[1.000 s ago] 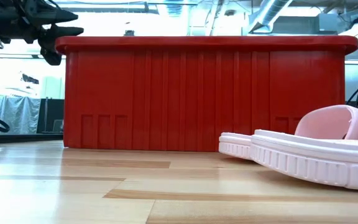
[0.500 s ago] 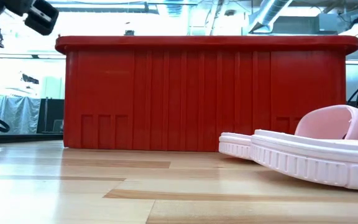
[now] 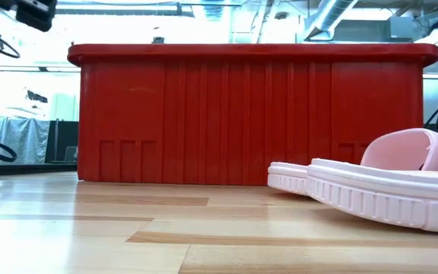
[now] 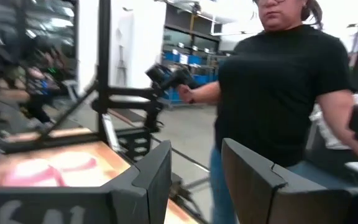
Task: Pick and place slides into bin
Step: Put the pink slipper into the red bin
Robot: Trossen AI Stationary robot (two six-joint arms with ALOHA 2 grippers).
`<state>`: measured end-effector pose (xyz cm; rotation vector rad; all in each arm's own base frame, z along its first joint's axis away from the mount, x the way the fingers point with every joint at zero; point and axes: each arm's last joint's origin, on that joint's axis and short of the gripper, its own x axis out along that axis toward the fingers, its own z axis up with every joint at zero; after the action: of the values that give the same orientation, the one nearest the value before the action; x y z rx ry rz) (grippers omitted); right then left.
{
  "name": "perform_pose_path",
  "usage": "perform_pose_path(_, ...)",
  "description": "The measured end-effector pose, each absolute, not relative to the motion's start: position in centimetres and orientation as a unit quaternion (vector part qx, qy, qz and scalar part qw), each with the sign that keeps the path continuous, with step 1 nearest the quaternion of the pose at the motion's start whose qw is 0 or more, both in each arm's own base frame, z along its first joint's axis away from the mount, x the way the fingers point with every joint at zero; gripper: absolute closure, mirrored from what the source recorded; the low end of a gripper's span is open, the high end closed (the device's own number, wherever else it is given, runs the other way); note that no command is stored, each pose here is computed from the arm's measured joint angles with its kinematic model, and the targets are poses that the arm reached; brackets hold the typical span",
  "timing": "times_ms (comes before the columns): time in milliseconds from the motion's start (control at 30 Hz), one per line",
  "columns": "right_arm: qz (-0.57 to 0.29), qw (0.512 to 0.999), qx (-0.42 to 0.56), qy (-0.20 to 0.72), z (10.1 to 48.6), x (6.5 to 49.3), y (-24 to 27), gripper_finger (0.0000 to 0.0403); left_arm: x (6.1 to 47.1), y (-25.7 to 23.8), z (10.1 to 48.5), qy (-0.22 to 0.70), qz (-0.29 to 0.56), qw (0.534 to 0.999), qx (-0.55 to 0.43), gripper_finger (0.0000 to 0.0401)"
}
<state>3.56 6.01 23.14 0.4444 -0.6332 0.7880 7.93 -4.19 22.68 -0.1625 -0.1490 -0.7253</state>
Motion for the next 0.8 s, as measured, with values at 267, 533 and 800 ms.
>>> perform_pose_path(267,0.356,0.848,0.200,-0.337,23.6,3.4,5.6,0.0221,7.5,-5.3,21.9,-0.025,-0.379,0.920,-0.091,0.0269)
perform_pose_path(533,0.356,0.848,0.200,-0.338,23.6,3.4,5.6,0.0221,7.2,-5.8,21.7,-0.060,-0.355,0.933,0.019,0.0269)
perform_pose_path(800,0.365,0.841,0.226,-0.328,23.7,3.3,5.5,0.0221,7.3,-6.0,21.5,-0.111,-0.349,0.929,0.054,0.0269)
